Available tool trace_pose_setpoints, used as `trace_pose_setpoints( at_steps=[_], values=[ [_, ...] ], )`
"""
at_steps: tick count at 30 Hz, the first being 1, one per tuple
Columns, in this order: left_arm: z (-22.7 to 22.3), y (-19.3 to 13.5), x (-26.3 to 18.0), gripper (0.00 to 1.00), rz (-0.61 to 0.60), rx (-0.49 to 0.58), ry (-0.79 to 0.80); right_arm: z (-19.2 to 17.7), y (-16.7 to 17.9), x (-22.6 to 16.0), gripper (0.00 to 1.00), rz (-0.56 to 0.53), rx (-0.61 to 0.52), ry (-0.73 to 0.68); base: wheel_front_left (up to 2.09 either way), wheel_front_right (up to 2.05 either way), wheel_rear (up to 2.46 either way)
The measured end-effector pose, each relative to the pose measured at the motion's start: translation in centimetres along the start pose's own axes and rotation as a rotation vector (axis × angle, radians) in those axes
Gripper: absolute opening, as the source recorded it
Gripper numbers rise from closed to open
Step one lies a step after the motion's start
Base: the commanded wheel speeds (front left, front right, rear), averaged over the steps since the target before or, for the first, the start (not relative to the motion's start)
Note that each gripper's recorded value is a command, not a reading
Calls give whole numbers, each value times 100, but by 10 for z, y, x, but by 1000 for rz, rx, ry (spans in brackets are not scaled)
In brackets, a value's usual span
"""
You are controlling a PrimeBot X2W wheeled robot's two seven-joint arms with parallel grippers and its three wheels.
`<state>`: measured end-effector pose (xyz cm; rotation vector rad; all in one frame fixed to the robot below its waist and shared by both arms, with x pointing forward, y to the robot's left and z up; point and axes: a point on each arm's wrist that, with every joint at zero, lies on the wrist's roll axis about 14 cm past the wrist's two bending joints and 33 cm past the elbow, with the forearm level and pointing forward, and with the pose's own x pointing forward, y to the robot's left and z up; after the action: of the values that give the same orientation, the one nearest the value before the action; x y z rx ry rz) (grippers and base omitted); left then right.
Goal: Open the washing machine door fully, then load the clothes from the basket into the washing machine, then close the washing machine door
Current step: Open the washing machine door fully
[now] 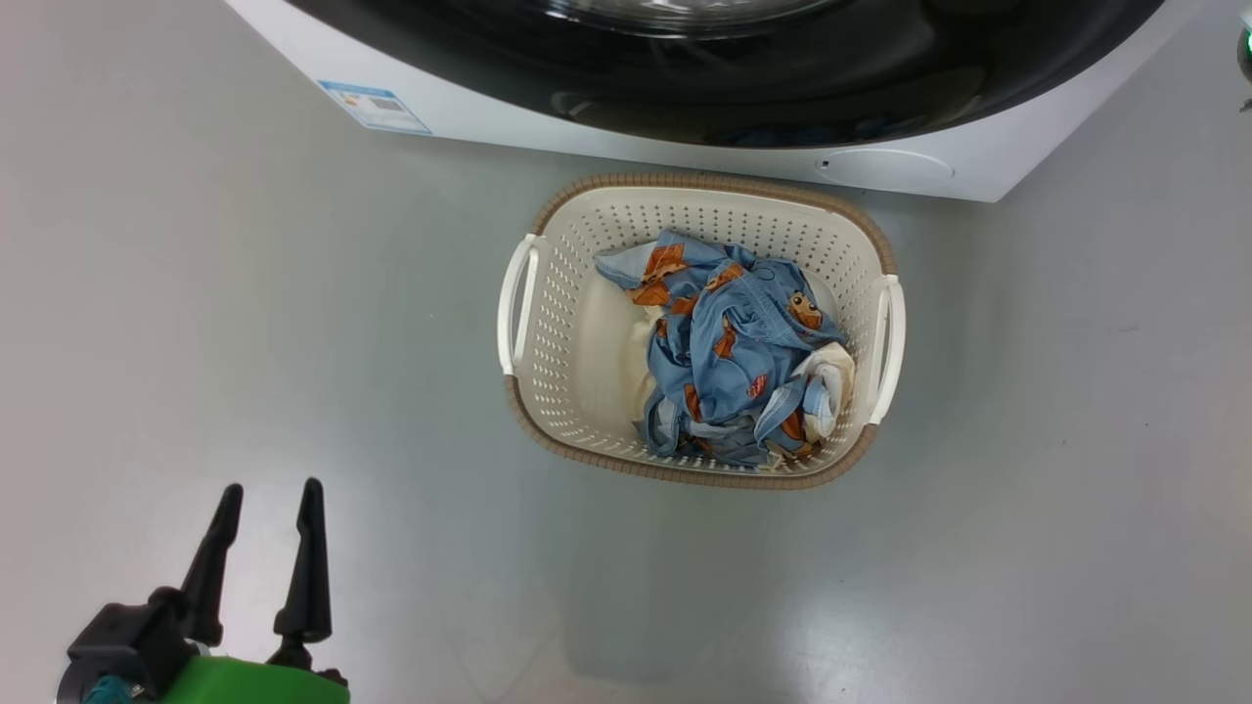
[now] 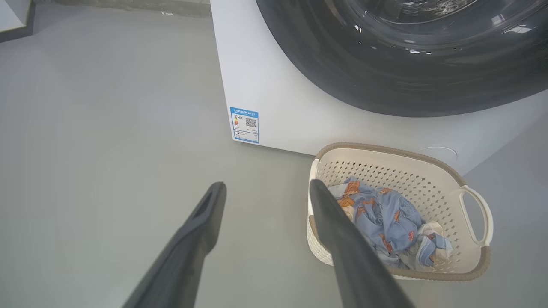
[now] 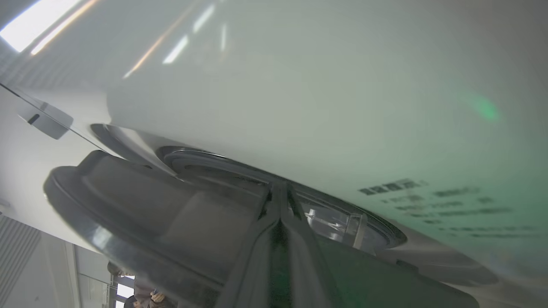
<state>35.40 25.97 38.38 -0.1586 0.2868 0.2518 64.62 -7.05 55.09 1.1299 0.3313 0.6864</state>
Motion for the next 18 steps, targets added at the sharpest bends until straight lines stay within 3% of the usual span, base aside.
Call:
trace_pose_setpoints(
  at_steps=[18],
  values=[
    [1, -3, -1, 100, -8, -6, -2, -3, 5, 3, 0, -16, -30, 53, 0, 0, 0]
  ],
)
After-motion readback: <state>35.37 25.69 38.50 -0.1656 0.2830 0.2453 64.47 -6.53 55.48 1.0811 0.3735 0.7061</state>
